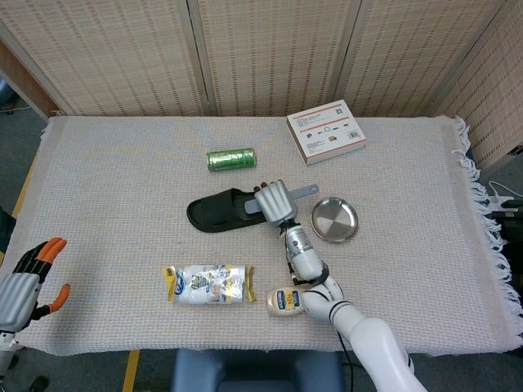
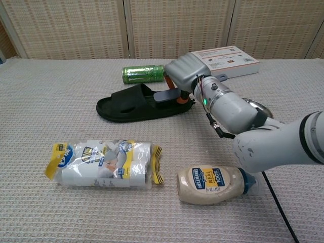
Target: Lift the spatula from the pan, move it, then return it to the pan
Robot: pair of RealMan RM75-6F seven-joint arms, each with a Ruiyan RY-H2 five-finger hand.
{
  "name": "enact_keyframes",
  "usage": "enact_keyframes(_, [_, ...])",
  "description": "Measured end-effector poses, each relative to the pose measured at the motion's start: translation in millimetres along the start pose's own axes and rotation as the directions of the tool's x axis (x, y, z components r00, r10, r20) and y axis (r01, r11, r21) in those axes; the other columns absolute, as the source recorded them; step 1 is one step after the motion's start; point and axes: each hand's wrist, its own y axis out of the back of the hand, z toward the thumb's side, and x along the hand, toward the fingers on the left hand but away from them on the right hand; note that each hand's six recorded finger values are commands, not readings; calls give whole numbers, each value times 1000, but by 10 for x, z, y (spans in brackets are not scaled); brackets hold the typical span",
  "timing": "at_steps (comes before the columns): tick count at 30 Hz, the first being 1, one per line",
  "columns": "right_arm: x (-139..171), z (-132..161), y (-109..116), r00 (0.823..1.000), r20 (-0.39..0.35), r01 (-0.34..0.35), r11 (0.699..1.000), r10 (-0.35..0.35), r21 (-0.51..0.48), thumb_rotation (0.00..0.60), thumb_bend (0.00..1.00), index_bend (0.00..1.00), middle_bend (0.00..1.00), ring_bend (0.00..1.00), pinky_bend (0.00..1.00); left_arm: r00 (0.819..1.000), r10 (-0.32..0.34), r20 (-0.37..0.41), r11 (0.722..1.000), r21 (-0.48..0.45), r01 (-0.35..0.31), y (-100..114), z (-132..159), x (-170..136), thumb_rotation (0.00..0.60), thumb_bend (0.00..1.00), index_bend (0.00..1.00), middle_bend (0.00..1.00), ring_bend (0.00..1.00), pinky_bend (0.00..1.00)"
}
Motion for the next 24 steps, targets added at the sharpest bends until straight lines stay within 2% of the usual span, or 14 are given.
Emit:
enact_keyframes(10, [-12, 272, 82, 999, -39, 12, 1000, -13, -24, 600, 323, 936, 718, 631, 685, 1000, 7, 0, 1000, -5, -7, 27, -11, -14, 600, 463, 0, 0, 0, 97])
enact_keyframes(24, [8, -33, -28, 1000, 4, -8, 1000, 8, 27, 600, 323, 936, 718, 631, 686, 1000, 2, -1, 1000, -2, -2, 11, -6, -8, 600, 463, 0, 0, 0, 97])
